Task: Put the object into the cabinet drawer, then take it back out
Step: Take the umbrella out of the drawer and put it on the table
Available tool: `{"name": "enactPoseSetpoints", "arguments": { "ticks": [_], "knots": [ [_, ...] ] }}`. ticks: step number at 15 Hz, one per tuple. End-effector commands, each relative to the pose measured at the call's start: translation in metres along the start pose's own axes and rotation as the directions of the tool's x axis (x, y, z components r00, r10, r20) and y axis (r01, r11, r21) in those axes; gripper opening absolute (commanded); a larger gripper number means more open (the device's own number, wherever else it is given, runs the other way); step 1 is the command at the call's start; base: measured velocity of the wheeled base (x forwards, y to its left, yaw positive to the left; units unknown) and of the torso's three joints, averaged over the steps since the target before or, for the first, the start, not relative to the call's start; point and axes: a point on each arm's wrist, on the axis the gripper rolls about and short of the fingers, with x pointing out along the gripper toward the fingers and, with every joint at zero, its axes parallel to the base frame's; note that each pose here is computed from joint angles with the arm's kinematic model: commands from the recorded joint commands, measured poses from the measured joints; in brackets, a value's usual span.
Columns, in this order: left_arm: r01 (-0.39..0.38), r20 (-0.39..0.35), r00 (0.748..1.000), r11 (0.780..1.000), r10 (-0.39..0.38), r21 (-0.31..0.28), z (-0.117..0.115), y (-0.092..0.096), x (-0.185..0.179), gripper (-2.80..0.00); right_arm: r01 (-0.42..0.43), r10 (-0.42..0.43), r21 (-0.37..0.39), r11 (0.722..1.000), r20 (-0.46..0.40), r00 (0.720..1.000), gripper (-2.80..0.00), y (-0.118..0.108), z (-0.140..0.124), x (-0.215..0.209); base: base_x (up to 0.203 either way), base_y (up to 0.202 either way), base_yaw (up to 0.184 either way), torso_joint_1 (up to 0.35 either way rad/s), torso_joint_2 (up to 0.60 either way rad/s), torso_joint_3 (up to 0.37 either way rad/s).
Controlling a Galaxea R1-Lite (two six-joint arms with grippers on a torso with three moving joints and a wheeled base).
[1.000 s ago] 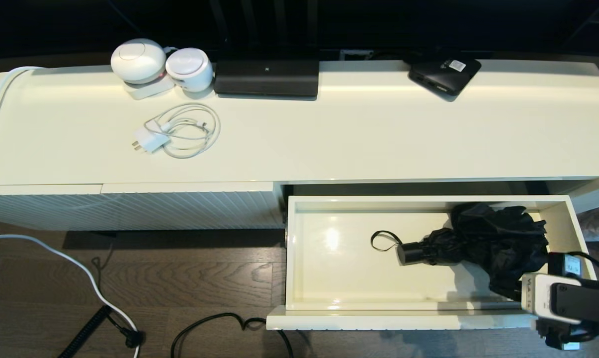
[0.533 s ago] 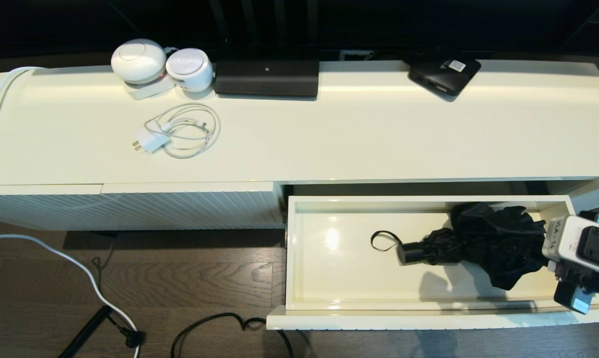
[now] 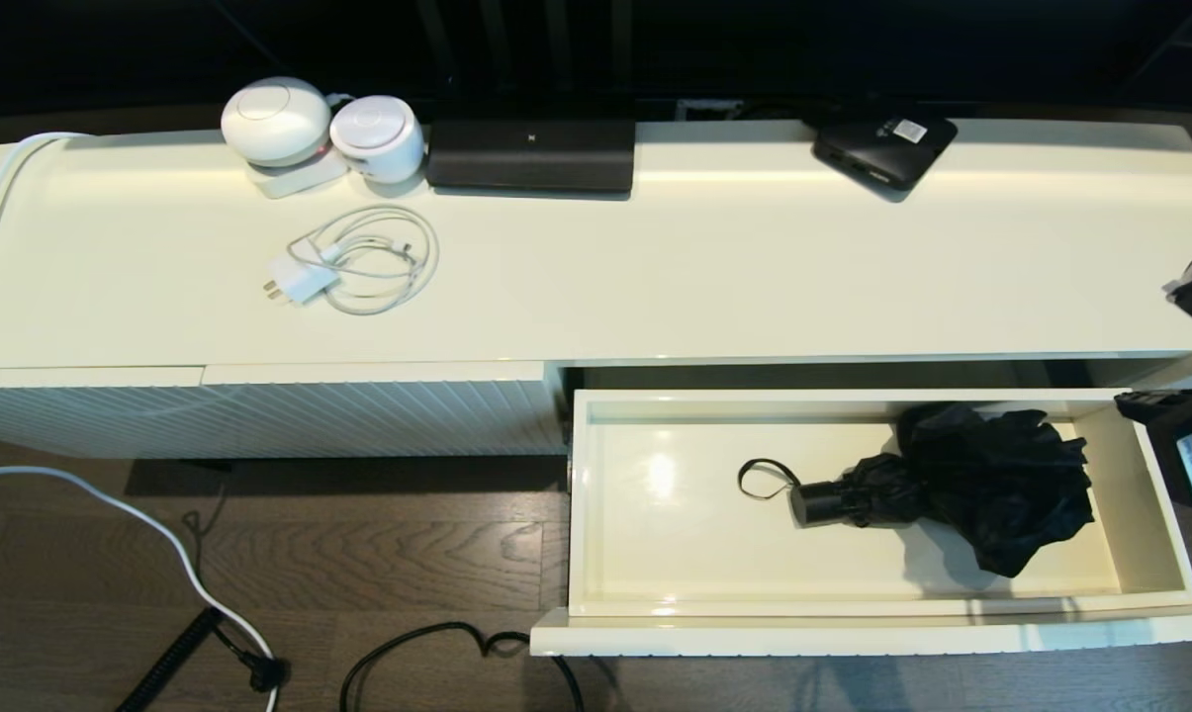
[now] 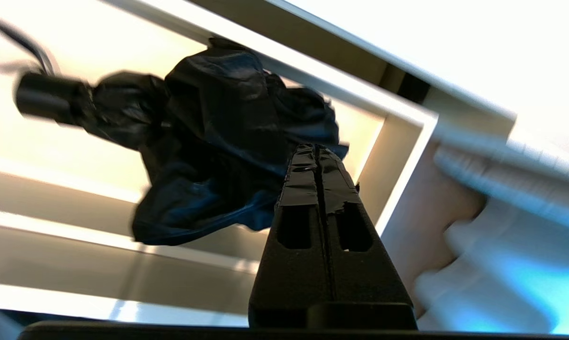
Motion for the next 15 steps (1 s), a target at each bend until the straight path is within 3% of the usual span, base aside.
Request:
{"name": "enactPoseSetpoints", "arguments": {
  "ticks": [1, 3, 6, 8, 10, 11, 12, 13, 14, 15],
  "knots": [
    [-0.001, 0.0, 1.0, 1.0, 0.001, 0.0, 0.0, 0.0, 0.0, -2.8, 0.033, -0.026, 0.265, 0.964, -0.029, 0.999, -2.8, -0.003, 0.01, -0.006, 0.0, 0.0, 0.0, 0.0, 0.0, 0.0],
    [0.0, 0.0, 1.0, 1.0, 0.0, 0.0, 0.0, 0.0, 0.0, -2.8, 0.107, -0.078, 0.465, 0.879, -0.08, 0.994, -2.8, -0.001, 0.018, -0.008, 0.0, 0.0, 0.0, 0.0, 0.0, 0.0],
    [-0.001, 0.001, 1.0, 1.0, 0.001, 0.0, 0.0, 0.0, 0.0, -2.8, 0.234, -0.068, 0.683, 0.693, -0.26, 0.963, -2.8, 0.017, 0.013, 0.003, 0.0, 0.0, 0.0, 0.0, 0.0, 0.0],
    [-0.001, 0.0, 1.0, 1.0, 0.001, 0.0, 0.0, 0.0, 0.0, -2.8, 0.3, -0.062, 0.759, 0.579, -0.325, 0.944, -2.8, 0.03, 0.013, 0.017, 0.0, 0.0, 0.0, 0.0, 0.0, 0.0],
    [0.0, 0.0, 1.0, 1.0, 0.0, 0.0, 0.0, 0.0, 0.0, -2.8, 0.335, -0.062, 0.81, 0.482, -0.35, 0.935, -2.8, 0.036, 0.015, 0.026, 0.0, 0.0, 0.0, 0.0, 0.0, 0.0],
    [0.0, 0.001, 1.0, 1.0, 0.0, 0.0, 0.0, 0.0, 0.0, -2.8, 0.343, -0.062, 0.829, 0.442, -0.354, 0.933, -2.8, 0.038, 0.017, 0.031, 0.0, 0.0, 0.0, 0.0, 0.0, 0.0],
    [0.001, 0.001, 1.0, 1.0, -0.001, 0.0, 0.0, 0.0, 0.0, -2.8, 0.34, -0.062, 0.839, 0.424, -0.347, 0.936, -2.8, 0.038, 0.019, 0.033, 0.0, 0.0, 0.0, 0.0, 0.0, 0.0],
    [-0.001, 0.001, 1.0, 1.0, 0.001, 0.0, 0.0, 0.0, 0.0, -2.8, 0.343, -0.067, 0.848, 0.404, -0.347, 0.936, -0.99, 0.037, 0.02, 0.032, 0.0, 0.0, 0.0, 0.0, 0.0, 0.0],
    [-0.001, 0.0, 1.0, 1.0, 0.001, 0.0, 0.0, 0.0, 0.0, -2.8, 0.348, -0.082, 0.856, 0.381, -0.344, 0.935, 0.0, 0.038, 0.021, 0.031, 0.0, 0.0, 0.0, 0.0, 0.0, 0.0],
    [-0.001, 0.0, 1.0, 1.0, 0.001, 0.0, 0.0, 0.0, 0.0, -2.8, 0.357, -0.11, 0.866, 0.351, -0.34, 0.934, 0.0, 0.04, 0.024, 0.034, 0.0, 0.0, 0.0, 0.0, 0.0, 0.0]
  ]
}}
